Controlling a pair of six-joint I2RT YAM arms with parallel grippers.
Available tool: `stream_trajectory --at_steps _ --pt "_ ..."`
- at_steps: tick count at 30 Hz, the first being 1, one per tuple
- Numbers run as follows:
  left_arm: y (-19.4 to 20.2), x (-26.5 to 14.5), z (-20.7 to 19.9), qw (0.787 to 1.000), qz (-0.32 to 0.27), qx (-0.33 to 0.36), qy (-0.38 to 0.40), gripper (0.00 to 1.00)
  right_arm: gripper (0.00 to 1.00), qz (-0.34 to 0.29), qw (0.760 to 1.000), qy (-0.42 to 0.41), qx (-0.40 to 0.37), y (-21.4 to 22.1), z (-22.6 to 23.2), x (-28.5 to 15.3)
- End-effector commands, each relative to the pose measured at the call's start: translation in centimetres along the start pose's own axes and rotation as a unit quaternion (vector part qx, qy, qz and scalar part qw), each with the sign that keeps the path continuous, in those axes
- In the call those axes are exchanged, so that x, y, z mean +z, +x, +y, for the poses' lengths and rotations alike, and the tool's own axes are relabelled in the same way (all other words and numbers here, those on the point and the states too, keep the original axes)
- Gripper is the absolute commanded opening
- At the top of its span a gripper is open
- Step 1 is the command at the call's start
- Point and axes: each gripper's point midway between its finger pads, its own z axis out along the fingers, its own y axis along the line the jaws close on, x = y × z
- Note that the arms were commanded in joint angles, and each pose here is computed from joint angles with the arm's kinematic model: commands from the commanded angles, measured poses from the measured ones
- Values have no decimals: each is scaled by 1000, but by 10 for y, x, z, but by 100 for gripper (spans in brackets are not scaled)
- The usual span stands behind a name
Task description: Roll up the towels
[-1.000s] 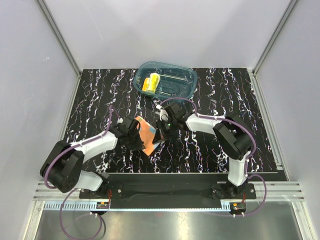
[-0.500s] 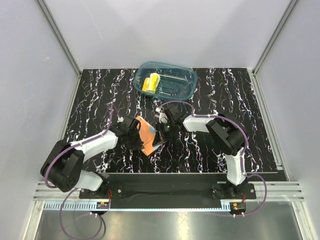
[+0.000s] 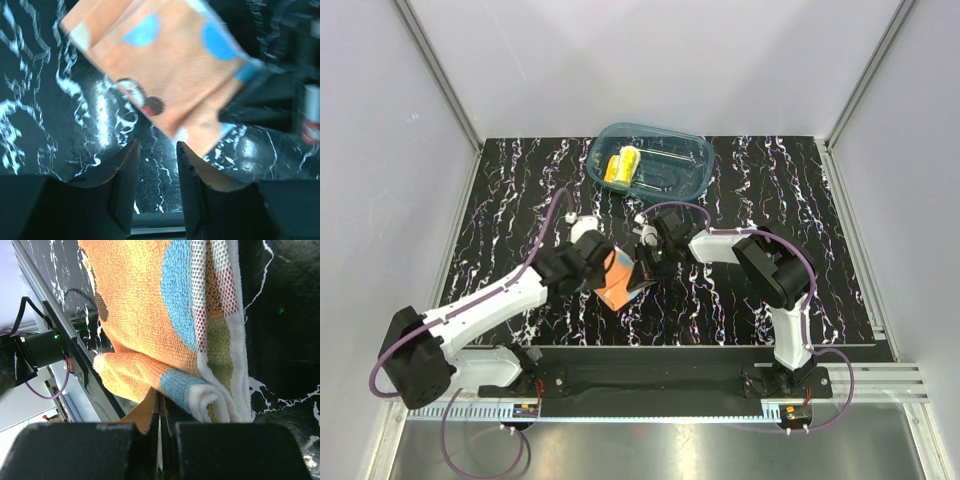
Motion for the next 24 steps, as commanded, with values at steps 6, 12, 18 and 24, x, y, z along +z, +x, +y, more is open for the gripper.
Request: stream_trajectory --at_steps 6,12,18,24 --pt "-8 -22 -66 981 -85 155 76 41 0 14 999 30 15 12 -25 5" --pt "8 -11 -87 972 -76 190 117 48 0 17 999 30 19 15 -24 4" --pt "29 13 -88 968 -47 221 105 56 0 21 999 33 21 18 -26 3" --pt "46 35 -75 970 -23 233 64 60 0 25 999 33 25 19 -27 4"
